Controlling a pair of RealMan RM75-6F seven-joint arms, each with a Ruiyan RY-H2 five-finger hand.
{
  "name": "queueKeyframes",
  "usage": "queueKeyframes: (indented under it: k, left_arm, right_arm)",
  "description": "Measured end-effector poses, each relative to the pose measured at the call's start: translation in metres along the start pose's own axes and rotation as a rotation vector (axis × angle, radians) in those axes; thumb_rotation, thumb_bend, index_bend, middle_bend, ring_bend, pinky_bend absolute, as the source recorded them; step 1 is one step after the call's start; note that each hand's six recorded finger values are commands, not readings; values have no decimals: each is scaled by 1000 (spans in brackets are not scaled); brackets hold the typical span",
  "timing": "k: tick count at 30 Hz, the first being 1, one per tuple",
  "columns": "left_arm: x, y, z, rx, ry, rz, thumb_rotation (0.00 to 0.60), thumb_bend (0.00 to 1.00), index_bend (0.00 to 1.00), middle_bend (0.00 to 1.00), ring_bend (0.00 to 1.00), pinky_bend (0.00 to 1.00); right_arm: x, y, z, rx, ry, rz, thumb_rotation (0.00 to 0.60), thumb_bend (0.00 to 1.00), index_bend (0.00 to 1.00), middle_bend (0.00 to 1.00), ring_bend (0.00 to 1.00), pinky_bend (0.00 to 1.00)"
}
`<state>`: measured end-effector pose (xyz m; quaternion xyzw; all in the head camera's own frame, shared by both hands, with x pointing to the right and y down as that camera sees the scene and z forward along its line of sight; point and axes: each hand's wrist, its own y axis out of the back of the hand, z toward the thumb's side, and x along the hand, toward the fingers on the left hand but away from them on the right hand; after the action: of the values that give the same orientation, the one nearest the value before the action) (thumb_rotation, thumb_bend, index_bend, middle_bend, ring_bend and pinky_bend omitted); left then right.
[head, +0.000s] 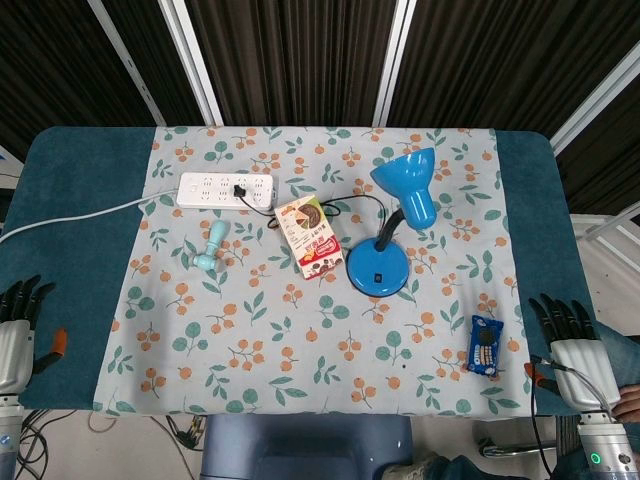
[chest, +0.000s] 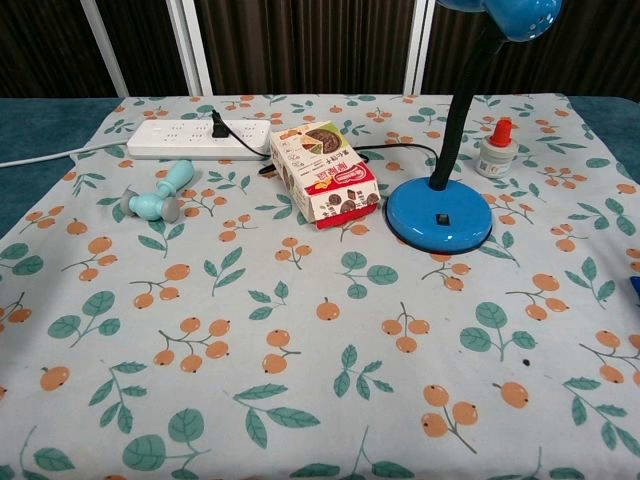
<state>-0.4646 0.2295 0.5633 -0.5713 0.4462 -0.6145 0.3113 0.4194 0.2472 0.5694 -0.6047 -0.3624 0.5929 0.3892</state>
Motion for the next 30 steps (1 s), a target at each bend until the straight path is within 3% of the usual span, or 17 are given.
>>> queueKeyframes:
  k: [4, 8, 13, 21, 25, 30]
  left_arm:
    - [-1, -1, -1, -4, 7, -1, 600, 441, 157, 45, 34, 88]
    - [-1, -2, -1, -5, 10, -3, 600, 441, 157, 45, 34, 88]
    - [-1, -2, -1, -8, 9, -6, 600, 441, 157, 45, 34, 88]
    - [0, -2, -3, -6, 9, -6, 600, 441, 157, 45, 34, 88]
    - [-1, -4, -3, -10, 10, -10, 600, 441, 157, 45, 34, 88]
    - [0, -5, -4, -15, 11, -6, 600, 441, 157, 45, 34, 88]
  right_arm:
    - [1, -3, 2, -17, 6, 21, 600, 240, 22, 127, 269, 141]
    - [-2, -11, 11, -68, 43, 78, 600, 346, 22, 241, 434, 257]
    - [-22, -22, 27, -72, 118, 167, 600, 360, 22, 396, 582, 377]
    - [-67, -52, 69, -84, 237, 369, 600, 364, 22, 545, 719, 515]
    - [-89, -63, 99, -100, 292, 412, 600, 365, 18, 607, 781, 569]
    - [-107, -78, 123, -121, 307, 459, 600, 365, 5, 613, 790, 628]
